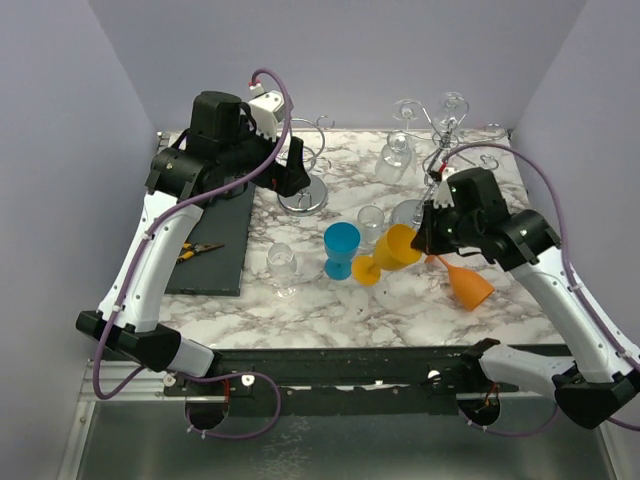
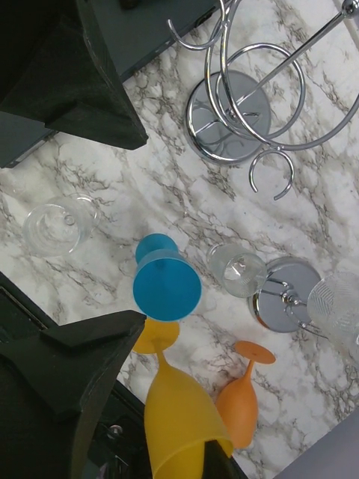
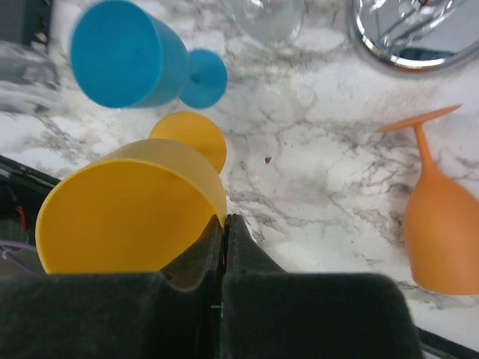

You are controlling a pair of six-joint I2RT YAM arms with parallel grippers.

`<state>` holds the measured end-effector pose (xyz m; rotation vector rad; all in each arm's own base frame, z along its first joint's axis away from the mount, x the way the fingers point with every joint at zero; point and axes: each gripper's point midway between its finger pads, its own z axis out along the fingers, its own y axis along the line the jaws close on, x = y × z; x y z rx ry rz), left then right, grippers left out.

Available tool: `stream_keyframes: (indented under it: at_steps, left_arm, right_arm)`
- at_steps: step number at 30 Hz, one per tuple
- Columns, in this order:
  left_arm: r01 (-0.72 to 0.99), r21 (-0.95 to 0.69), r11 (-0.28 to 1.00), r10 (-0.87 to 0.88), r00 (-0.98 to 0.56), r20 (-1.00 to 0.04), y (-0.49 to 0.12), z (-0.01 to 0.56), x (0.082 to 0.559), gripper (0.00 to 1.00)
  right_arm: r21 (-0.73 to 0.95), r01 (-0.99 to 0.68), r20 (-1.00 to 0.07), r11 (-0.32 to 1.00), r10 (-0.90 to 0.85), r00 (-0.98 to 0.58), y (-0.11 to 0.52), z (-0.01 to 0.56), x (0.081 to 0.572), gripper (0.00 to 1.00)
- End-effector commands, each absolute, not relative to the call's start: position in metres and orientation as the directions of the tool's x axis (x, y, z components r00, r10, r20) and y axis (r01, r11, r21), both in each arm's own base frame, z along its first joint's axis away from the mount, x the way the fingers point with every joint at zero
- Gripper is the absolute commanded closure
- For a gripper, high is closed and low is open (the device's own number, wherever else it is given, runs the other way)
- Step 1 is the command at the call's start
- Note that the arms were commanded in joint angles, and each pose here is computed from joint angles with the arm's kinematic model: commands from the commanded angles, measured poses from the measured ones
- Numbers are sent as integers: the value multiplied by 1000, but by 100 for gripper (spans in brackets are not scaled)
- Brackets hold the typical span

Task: Place the wine glass upside down on the wine glass rack
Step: Pick up the wine glass at the center of the board.

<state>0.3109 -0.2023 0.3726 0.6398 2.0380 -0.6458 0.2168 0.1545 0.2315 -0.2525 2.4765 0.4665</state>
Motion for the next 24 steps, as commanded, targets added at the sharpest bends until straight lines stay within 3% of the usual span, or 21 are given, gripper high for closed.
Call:
stream_keyframes:
  at_steps: [1,14,20,24]
  left_arm:
    - [678,-229,699,163,-463,-871,-206,386,300,1]
    - [712,-253,655,160,-458,-874,-211,391,287,1]
    - [739,-327,589,148,-497,-855,-220,390,269,1]
    - [759,-375,532,137,-515,-846,-227,394,256,1]
  right_arm:
    - [226,-348,-686,910,-105,-720,147,286,217,100]
    - [241,-343,-735,908,-59,-675,131,330,192,100]
    - [322,-477,-883,818,78,-463,152,419,196,100]
    - [338,-527,-919,780,153,-363,161,447,204,100]
